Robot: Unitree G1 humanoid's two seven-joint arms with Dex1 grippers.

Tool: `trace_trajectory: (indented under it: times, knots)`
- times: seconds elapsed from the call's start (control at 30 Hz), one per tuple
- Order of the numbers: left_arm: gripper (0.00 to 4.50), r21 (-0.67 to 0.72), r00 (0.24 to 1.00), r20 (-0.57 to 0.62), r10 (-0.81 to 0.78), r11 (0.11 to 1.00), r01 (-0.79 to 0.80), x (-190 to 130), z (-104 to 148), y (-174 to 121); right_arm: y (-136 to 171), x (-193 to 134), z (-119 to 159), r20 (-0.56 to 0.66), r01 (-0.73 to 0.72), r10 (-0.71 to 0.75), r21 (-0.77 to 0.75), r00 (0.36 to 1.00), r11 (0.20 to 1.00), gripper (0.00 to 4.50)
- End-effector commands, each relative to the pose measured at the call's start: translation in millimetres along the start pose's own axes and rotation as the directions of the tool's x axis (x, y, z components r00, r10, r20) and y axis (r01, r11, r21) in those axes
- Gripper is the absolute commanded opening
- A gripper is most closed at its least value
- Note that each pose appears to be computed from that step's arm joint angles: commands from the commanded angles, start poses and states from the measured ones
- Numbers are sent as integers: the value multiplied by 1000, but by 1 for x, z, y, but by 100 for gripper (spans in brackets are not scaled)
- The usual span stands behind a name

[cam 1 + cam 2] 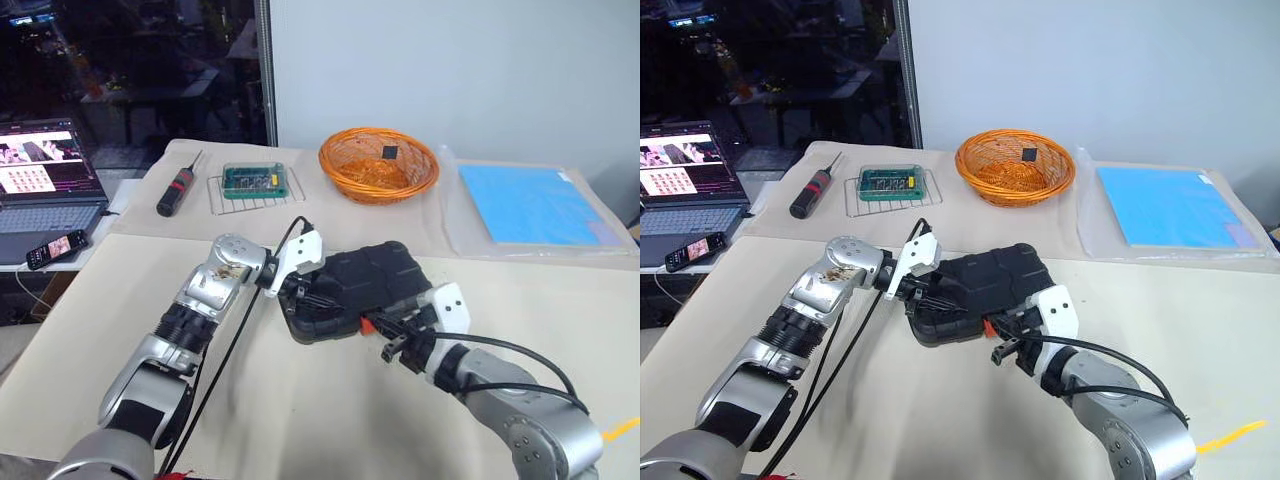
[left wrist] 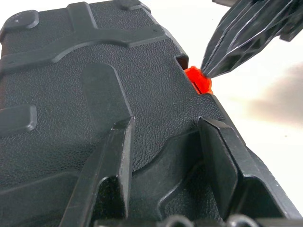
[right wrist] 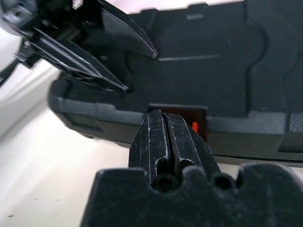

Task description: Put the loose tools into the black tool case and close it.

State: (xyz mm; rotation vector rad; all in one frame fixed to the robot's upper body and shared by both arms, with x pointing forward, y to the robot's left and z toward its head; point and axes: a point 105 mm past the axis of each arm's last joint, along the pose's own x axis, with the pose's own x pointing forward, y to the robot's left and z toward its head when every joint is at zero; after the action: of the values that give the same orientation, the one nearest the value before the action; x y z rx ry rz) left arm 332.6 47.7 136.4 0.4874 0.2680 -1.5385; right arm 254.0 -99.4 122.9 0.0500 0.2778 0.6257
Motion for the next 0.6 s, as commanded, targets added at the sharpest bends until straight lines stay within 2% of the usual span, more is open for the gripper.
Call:
trace_trajectory:
  times: [0.03, 0.2, 0.3, 0.4, 0.6]
  knots:
    - [225, -102, 993, -115, 0, 995, -12, 4, -37, -6, -1, 1, 8, 50, 3, -1, -25, 999, 1000, 4]
    - [225, -106, 994, -113, 5, 994, -17, 3, -37, -6, 10, -12, 19, 118, -62, 63, -15, 991, 998, 4]
    - [225, -108, 994, -112, 5, 994, -17, 3, -37, -6, 15, -19, 15, 105, -92, 93, -11, 990, 996, 4]
    - [225, -108, 994, -111, 5, 994, -17, 3, -36, -6, 15, -23, 4, 46, -100, 101, -9, 994, 995, 4]
    - [225, -108, 994, -113, 4, 994, -17, 2, -36, -6, -3, -13, -14, -51, -16, 14, -44, 999, 999, 4]
